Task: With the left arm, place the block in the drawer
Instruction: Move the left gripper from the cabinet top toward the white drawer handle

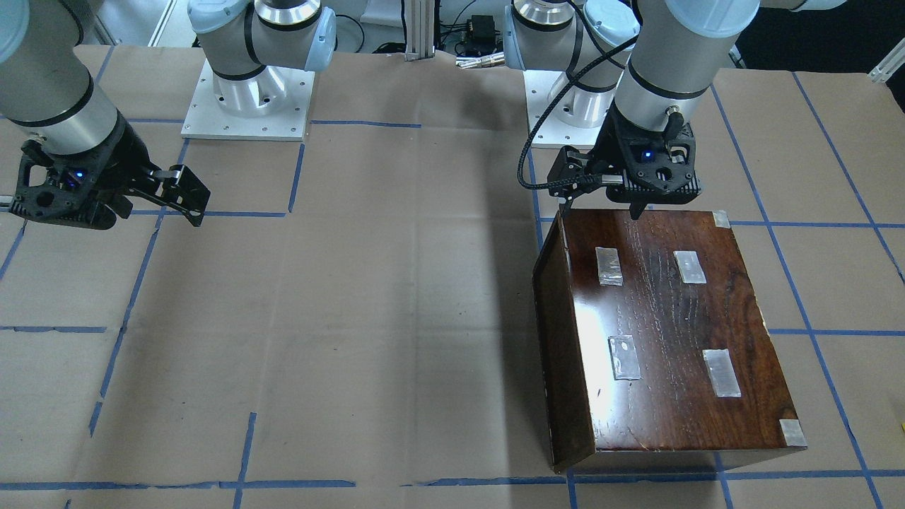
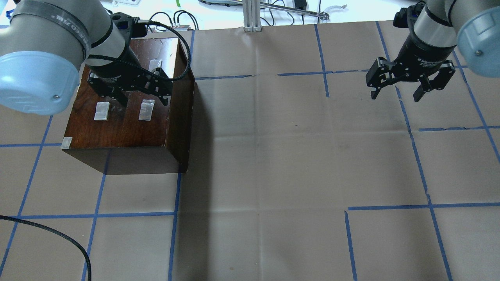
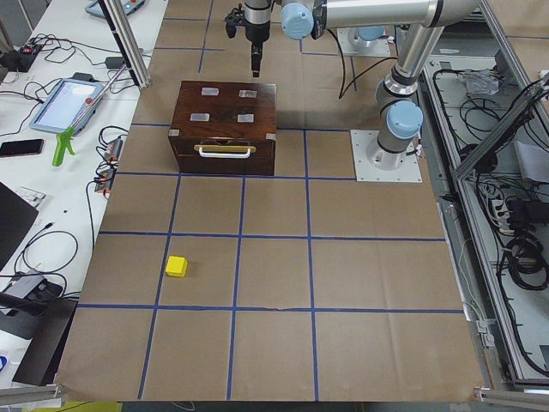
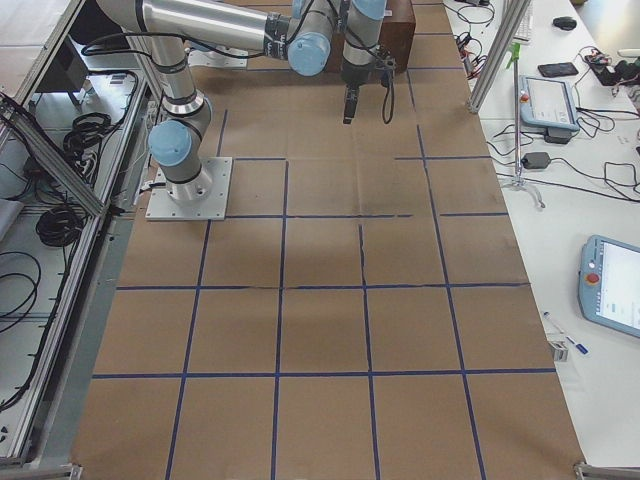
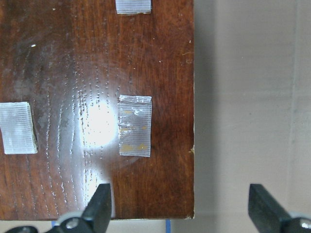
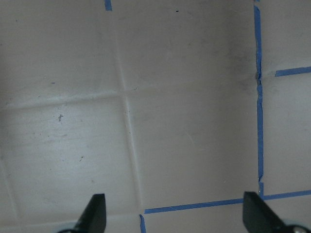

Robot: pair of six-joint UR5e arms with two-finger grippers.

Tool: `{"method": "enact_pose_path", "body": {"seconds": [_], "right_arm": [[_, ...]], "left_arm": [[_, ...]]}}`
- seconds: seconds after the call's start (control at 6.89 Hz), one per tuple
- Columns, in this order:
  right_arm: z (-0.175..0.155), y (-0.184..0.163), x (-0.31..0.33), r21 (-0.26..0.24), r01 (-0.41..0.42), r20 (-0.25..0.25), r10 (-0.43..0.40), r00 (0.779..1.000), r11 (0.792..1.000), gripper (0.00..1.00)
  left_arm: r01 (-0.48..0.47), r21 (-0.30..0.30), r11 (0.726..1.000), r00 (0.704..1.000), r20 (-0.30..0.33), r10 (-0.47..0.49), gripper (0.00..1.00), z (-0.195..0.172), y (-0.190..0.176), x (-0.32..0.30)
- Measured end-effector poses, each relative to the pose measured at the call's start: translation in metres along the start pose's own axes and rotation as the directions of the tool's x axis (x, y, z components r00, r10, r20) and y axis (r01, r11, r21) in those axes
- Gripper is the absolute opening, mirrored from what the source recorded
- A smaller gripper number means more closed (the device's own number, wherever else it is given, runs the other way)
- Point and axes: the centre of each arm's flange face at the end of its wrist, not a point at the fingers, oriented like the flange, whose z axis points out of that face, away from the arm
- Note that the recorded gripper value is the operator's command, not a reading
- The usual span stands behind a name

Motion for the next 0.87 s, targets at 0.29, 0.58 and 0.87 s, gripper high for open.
{"method": "enact_pose_path", "body": {"seconds": [0.29, 0.58, 0.87], "right_arm": [[0.0000, 0.0001, 0.0000, 0.000, 0.000, 0.000, 0.000, 1.000, 1.000, 1.00], [-0.0001, 0.0002, 0.0000, 0.000, 0.000, 0.000, 0.000, 1.000, 1.000, 1.00], [-0.0001, 0.0002, 0.0000, 0.000, 0.000, 0.000, 0.000, 1.000, 1.000, 1.00]], "left_arm": [[0.000, 0.001, 1.000, 1.000, 0.000, 0.000, 0.99, -0.0003, 0.0002, 0.0000], [0.001, 0.002, 1.000, 1.000, 0.000, -0.001, 0.99, -0.0011, 0.0002, 0.0000], [0.000, 0.012, 1.000, 1.000, 0.000, 0.000, 0.99, -0.0063, -0.0032, -0.0039]]}}
